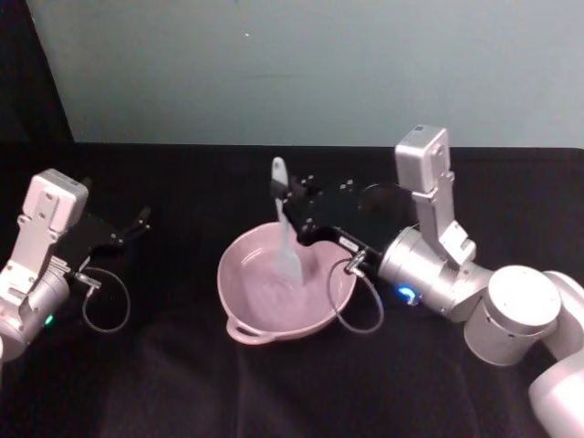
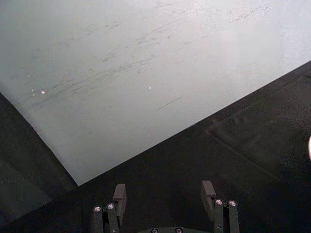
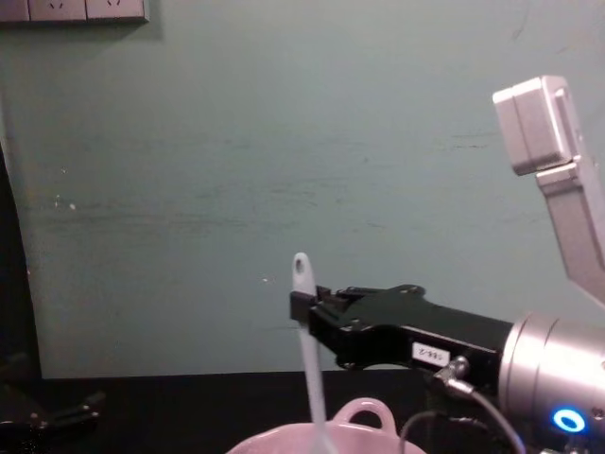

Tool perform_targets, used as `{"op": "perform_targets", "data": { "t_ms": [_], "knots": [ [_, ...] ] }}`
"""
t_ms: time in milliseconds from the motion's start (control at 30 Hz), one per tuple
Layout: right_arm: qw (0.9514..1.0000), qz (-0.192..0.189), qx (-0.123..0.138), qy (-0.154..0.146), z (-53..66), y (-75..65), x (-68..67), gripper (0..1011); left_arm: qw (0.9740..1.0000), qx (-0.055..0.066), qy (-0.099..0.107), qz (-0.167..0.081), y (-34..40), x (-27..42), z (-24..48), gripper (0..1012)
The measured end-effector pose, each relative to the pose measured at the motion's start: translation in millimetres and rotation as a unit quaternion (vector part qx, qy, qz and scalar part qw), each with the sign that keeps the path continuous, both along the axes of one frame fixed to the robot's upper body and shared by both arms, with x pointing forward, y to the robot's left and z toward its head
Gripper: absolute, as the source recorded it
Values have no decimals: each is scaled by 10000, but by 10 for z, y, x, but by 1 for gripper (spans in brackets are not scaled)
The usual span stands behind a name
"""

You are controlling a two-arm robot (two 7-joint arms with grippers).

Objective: Use the one hand to pick up the spoon and stir the clear water in the bowl.

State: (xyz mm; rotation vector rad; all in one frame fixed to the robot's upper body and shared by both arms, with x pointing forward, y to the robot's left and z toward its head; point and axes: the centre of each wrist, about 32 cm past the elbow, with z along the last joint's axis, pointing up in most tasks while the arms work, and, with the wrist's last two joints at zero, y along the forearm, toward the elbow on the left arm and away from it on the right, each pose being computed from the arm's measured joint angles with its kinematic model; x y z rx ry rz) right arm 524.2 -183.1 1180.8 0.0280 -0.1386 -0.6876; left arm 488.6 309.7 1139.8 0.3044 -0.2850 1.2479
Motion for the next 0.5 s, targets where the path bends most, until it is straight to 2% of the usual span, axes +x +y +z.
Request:
{"op": "perform_targets", "data": {
  "t_ms": [167,333,500],
  "knots": [
    [9998,-162,-60,-38,33,-105,-25,112,10000,0,0,0,0,0,0,1011],
    [9996,-279,-74,-13,43,-204,-162,112,10000,0,0,0,0,0,0,1011],
    [9997,-248,-60,16,48,-217,-316,112,10000,0,0,0,0,0,0,1011]
  ]
}}
